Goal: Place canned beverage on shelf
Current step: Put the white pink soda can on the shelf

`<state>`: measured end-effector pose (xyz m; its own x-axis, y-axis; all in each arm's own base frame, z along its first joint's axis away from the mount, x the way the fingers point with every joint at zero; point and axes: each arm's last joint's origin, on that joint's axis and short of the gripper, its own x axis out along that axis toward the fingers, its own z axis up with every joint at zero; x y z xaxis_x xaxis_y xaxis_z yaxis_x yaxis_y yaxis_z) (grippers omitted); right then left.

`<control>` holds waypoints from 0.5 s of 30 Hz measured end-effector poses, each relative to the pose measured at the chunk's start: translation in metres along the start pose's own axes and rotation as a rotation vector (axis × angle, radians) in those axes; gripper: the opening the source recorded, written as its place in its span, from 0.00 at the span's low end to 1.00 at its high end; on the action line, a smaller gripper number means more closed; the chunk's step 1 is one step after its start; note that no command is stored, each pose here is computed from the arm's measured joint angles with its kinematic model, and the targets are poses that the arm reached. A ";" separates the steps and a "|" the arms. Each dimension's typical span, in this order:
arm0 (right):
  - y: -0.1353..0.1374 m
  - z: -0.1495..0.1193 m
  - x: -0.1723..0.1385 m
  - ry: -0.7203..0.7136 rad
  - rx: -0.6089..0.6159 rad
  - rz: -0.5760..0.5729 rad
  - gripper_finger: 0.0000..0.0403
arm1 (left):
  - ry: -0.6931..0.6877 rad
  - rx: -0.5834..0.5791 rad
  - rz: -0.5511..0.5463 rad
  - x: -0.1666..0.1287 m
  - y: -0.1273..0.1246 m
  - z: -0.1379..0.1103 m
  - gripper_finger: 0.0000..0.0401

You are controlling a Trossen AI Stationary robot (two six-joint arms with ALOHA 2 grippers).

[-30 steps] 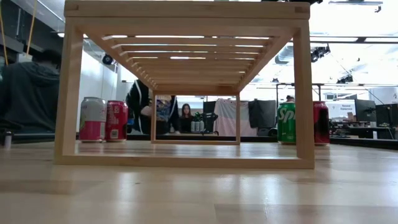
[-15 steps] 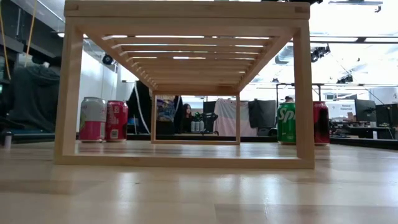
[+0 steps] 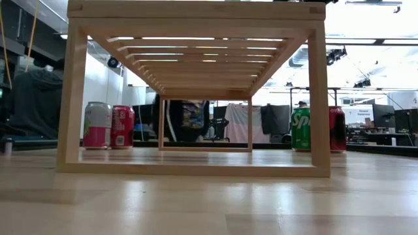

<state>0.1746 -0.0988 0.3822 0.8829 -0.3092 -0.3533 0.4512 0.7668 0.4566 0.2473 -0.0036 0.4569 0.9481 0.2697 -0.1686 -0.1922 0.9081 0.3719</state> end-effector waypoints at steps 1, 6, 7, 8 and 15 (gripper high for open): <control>0.001 0.002 0.000 -0.010 0.024 0.028 0.99 | 0.024 -0.024 0.001 0.005 0.000 -0.003 0.59; 0.025 0.010 -0.001 -0.083 0.015 0.267 0.99 | 0.109 -0.118 -0.122 0.016 -0.002 -0.016 0.59; 0.032 0.010 0.000 -0.099 -0.012 0.312 0.99 | 0.110 -0.152 -0.160 0.015 -0.001 -0.017 0.59; 0.040 0.009 0.001 -0.114 -0.048 0.359 0.99 | 0.114 -0.187 -0.196 0.015 -0.001 -0.018 0.59; 0.094 -0.004 0.021 -0.127 -0.393 0.473 0.99 | 0.133 -0.287 -0.255 0.019 0.002 -0.022 0.59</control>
<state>0.2353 -0.0315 0.4141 0.9948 0.0679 -0.0759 -0.0517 0.9790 0.1973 0.2597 0.0109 0.4346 0.9372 0.0463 -0.3458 -0.0360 0.9987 0.0361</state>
